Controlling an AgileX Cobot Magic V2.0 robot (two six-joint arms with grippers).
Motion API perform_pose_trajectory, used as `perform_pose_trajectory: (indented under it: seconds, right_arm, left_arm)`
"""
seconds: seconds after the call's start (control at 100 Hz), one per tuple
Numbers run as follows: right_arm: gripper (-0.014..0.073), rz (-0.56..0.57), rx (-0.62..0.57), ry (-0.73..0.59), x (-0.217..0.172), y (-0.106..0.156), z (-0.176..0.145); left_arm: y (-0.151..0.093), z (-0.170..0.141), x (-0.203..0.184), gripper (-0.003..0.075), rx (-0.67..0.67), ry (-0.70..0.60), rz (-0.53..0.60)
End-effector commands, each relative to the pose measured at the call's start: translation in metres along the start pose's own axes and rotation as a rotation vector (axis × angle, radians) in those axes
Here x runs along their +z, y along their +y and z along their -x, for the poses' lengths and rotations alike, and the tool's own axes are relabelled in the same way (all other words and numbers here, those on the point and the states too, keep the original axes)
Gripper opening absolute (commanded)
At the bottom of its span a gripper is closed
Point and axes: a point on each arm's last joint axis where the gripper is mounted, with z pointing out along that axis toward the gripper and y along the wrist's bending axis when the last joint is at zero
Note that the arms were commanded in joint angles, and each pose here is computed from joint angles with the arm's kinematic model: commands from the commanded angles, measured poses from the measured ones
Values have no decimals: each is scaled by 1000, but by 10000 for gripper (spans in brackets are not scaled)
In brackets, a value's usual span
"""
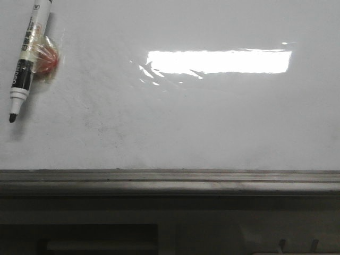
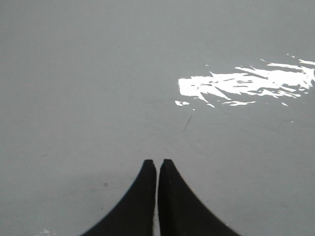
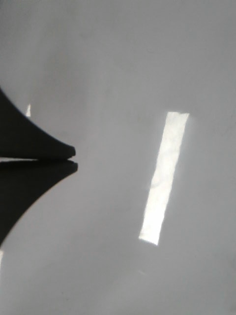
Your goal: Write number 6 on whiteboard
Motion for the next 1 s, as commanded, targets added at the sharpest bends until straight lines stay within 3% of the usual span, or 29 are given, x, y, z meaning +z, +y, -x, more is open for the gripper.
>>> perform_pose_trajectory:
  seconds: [0.0, 0.99]
  right_arm:
    - [-65, -23, -7, -65, -1, 0, 0]
    - [-65, -32, -6, -100, -1, -1, 3]
  left_arm:
    - [0, -8, -1, -20, -15, -54, 9]
    - [1, -8, -2, -20, -32, -63, 11]
